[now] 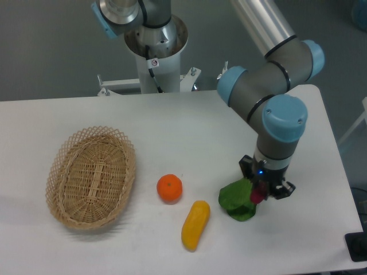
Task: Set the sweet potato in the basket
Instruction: 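Grasp the purple sweet potato beside the bok choy with the gripper, then carry the sweet potato over the orange into the wicker basket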
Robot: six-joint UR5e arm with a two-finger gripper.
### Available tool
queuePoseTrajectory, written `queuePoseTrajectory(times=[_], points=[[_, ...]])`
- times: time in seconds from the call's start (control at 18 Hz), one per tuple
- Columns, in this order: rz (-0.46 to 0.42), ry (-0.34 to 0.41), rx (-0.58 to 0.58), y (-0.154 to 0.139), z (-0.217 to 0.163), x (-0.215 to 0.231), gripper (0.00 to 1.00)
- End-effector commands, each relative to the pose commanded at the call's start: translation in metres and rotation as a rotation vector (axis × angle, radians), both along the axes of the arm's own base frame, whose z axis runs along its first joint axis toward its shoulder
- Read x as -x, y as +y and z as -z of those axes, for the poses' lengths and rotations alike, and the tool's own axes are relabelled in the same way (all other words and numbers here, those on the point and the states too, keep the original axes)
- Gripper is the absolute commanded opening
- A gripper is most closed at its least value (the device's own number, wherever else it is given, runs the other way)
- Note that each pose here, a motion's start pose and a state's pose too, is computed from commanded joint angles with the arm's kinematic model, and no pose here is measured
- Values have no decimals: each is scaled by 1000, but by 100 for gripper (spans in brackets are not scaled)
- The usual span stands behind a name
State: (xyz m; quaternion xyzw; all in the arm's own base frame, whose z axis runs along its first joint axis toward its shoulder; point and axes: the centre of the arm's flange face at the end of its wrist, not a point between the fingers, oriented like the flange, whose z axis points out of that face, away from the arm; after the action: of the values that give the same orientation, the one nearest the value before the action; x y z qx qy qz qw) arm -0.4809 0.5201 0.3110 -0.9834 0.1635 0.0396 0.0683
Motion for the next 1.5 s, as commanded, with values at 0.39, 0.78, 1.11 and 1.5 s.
queuePoseTrajectory(times=[0.39,0.78,1.11,1.5], points=[[-25,-154,-139,42,6,-49,22],[49,-253,-181,64,4,-120,22],[152,-277,-162,67,1,-206,22],[202,-328,-97,77,27,-274,22]])
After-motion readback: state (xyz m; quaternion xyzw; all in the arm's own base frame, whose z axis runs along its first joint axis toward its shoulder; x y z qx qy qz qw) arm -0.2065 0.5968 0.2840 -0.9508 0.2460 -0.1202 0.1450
